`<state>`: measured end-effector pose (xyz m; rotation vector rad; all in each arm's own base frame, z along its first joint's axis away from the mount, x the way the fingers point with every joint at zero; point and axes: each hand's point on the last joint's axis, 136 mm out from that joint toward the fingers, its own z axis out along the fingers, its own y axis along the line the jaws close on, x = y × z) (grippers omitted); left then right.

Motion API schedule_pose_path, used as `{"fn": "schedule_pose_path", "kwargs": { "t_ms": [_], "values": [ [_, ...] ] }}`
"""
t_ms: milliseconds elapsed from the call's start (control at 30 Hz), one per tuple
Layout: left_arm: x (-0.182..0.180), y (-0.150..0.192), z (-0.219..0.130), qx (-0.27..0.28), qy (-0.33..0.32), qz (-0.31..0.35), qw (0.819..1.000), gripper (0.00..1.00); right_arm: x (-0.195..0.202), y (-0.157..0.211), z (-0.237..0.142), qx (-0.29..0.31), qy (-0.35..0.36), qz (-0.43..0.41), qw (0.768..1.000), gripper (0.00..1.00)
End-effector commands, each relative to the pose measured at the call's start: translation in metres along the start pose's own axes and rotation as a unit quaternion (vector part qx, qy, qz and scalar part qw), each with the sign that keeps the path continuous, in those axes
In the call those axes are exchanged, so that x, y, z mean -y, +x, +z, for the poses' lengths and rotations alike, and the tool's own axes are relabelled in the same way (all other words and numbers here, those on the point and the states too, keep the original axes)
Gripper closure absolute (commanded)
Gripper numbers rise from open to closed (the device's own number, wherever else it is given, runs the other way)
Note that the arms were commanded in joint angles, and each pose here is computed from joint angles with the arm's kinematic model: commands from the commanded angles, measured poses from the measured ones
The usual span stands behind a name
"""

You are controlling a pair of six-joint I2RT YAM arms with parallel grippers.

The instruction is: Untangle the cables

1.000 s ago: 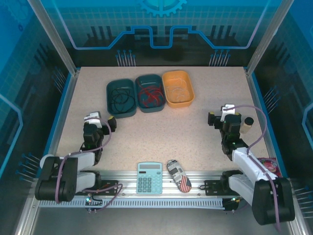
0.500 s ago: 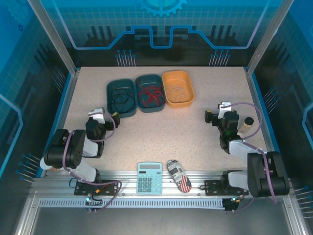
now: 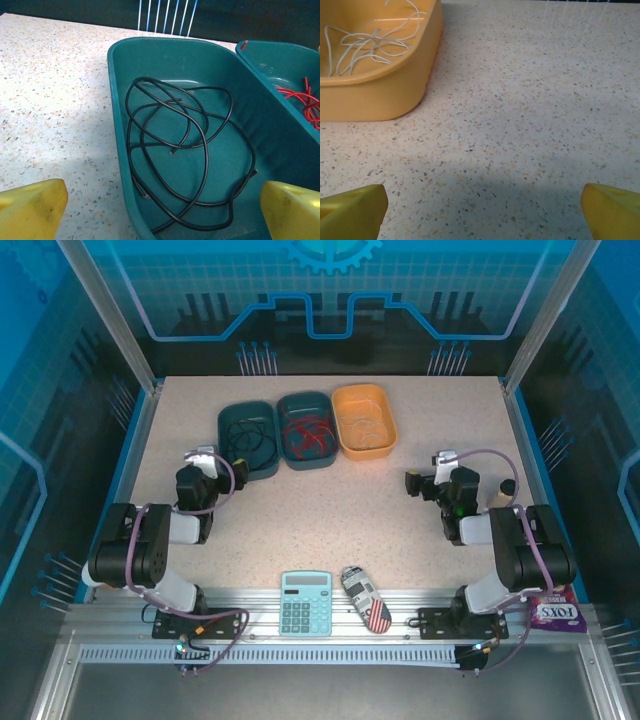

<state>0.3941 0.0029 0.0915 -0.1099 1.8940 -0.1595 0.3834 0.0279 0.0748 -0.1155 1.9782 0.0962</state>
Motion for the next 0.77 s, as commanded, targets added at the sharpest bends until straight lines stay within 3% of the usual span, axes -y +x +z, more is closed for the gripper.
{"fn": "schedule_pose_path", "kwargs": {
  "t_ms": [0,67,733],
  "values": [
    [0.008,-0.005,0.0,0.004,0.019,0.013,1.0,0.01,0.001,-0.028,0.001,0.048,-0.01,-0.013,0.999,0.0],
    [0.009,-0.005,0.0,0.002,0.021,0.014,1.0,0.01,-0.008,-0.029,0.003,0.045,-0.038,-0.025,0.998,0.0],
    [0.012,-0.005,0.001,-0.001,0.026,0.02,0.999,0.01,-0.009,-0.028,0.003,0.045,-0.038,-0.026,0.998,0.0]
  ]
}}
